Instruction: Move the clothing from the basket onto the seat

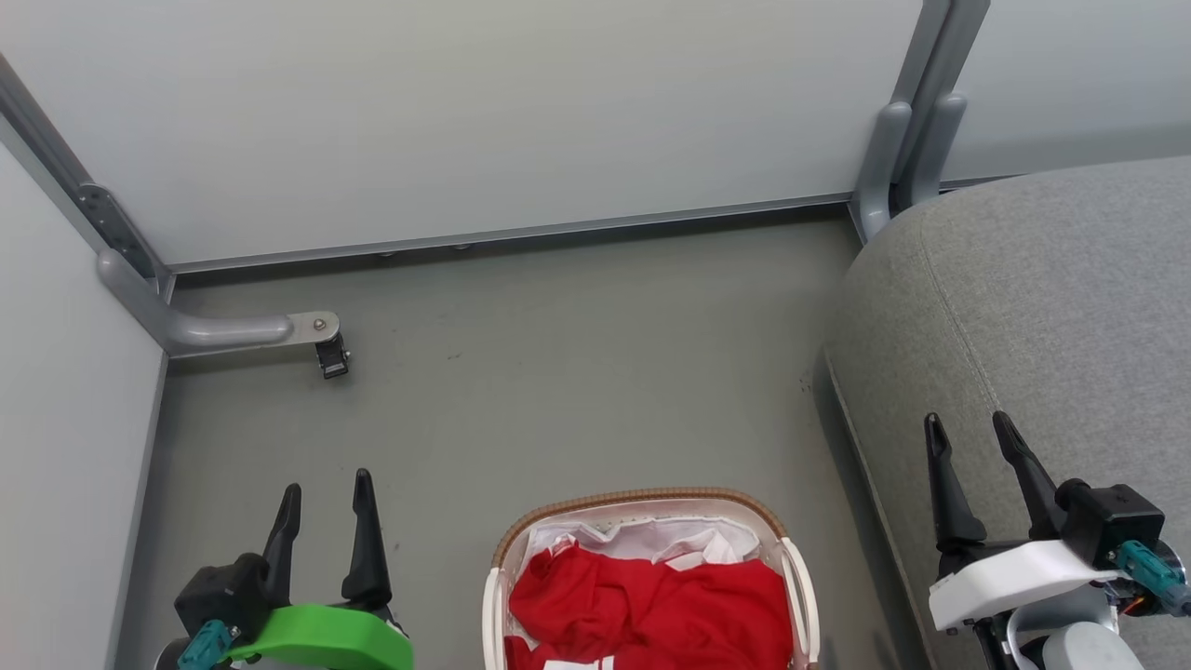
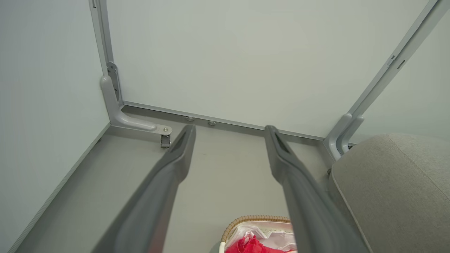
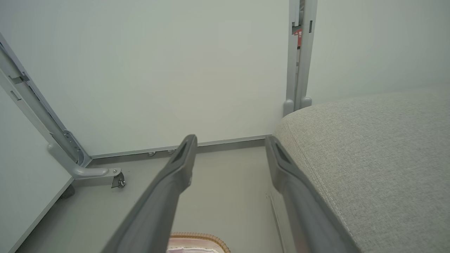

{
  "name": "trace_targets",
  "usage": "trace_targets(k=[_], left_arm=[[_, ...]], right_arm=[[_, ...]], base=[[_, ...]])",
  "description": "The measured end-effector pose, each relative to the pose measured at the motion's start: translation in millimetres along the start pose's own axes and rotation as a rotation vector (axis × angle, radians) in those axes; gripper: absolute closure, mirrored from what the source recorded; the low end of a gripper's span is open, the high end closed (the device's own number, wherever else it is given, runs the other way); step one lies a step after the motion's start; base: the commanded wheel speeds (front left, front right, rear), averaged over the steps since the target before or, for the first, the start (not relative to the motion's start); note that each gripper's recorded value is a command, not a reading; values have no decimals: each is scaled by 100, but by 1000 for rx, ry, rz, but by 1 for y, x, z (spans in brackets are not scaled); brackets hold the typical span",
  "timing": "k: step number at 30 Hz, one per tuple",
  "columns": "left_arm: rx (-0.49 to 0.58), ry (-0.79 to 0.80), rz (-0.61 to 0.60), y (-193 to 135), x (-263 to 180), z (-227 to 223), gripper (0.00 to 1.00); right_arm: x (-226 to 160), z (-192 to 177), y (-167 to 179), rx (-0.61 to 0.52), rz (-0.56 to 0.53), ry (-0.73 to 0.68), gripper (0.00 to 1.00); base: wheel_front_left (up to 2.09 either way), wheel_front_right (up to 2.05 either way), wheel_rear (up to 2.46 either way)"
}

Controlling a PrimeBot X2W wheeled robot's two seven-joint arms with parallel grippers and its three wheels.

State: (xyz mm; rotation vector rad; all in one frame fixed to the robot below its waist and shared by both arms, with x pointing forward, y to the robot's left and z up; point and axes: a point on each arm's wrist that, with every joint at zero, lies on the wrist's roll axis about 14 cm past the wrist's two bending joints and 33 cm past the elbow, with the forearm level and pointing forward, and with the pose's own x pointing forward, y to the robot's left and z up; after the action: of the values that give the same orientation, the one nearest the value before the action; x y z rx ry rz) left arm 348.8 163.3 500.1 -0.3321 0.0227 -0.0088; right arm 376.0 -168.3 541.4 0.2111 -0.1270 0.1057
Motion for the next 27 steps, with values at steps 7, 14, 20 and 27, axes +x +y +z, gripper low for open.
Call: trace_targets(k=[7,14,20,27], left_arm=[[39,2,4,3,-4,-3,0],[82,3,-4,2,-6,-5,0],[120,1,-18,-1,-7,-6,0],[132,-2,-22,-2,-7,-6,0]], right_arm=[[0,-3,1,-56,7,13,0],[0,-5,3,-106,11,17,0],[0,-5,2,-148,10,21,0],[-1,-5,1,-162,8,23,0]], base=[[0,0,0],[0,0,0],[0,0,0],[0,0,0]])
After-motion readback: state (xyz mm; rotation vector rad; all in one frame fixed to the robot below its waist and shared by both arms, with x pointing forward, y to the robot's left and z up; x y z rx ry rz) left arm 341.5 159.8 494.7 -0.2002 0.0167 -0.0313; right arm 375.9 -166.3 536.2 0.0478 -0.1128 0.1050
